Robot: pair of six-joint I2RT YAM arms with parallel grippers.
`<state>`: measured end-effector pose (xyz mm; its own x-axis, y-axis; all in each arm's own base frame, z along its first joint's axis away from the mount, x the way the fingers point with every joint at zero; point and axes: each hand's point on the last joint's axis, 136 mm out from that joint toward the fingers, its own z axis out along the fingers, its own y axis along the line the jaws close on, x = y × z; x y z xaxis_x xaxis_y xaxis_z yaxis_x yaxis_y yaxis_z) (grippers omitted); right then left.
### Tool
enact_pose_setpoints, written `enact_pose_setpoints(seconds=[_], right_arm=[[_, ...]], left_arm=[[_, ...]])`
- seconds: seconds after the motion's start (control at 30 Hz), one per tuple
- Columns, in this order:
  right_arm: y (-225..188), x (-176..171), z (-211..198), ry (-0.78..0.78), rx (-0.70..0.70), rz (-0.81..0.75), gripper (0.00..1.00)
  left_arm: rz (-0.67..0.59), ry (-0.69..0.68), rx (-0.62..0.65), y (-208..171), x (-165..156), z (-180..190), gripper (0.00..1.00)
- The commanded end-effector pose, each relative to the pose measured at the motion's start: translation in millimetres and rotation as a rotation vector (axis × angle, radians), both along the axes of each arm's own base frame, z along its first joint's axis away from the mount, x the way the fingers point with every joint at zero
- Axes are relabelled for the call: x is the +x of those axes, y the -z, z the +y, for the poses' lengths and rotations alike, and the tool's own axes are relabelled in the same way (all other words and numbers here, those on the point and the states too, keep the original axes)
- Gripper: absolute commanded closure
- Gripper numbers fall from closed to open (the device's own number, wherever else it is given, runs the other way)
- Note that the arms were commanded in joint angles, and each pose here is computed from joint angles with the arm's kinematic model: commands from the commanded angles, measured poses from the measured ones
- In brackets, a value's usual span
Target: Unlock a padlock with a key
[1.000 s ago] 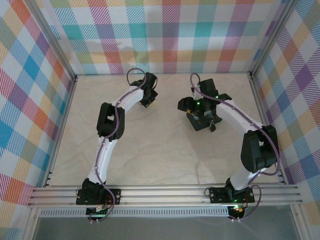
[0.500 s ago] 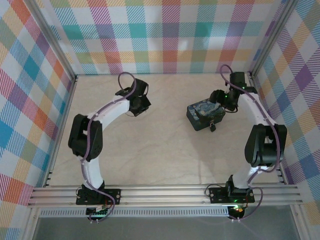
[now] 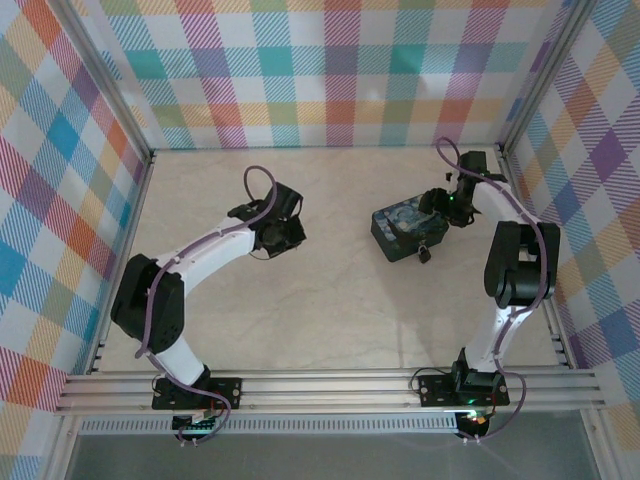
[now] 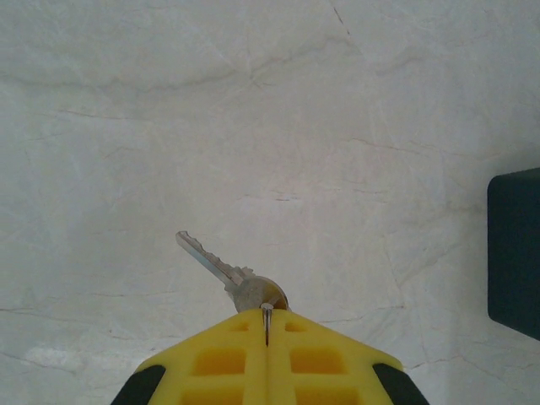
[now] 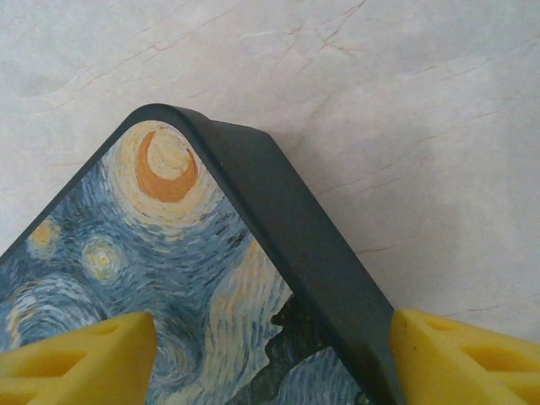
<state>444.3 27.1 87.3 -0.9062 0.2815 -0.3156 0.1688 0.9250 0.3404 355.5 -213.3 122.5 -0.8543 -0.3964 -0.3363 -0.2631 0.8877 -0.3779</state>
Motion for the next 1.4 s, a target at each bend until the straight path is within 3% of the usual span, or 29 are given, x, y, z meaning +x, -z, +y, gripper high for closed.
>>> enact_pose_setpoints(seconds=[0.0,0.2,0.4,0.67,1.03,1.37], right_arm=[[-4.0,-13.5,20.5,-0.018,0.119,-0.001,0.29],[-7.8,-37.2,61.4,0.043,0.271,-0.003,0.38],[-8.0,-45.8,117.2,0.008,0.278,0.004,0.40],[5.7,-43.4,169.1,0.140,0.341,0.016,0.51],[2.2,-56.7,198.5,0.201,0.407,0.044,0.55],[-3.1,-87.0,197.8,0.149,0.391,0.046,0.47]], left_arm=[[-0.040,0.021,0.007,-16.0,-3.3,3.2,1.00],[-0.031,0.034,0.022,-13.8,-2.0,2.4,1.00],[-0.020,0.038,0.029,-8.9,-2.5,2.3,1.00],[0.002,0.044,0.038,-2.0,-7.4,3.6,1.00],[0.049,0.068,0.029,14.0,-14.9,0.9,1.00],[0.038,0.067,0.036,25.5,18.0,-5.5,1.00]])
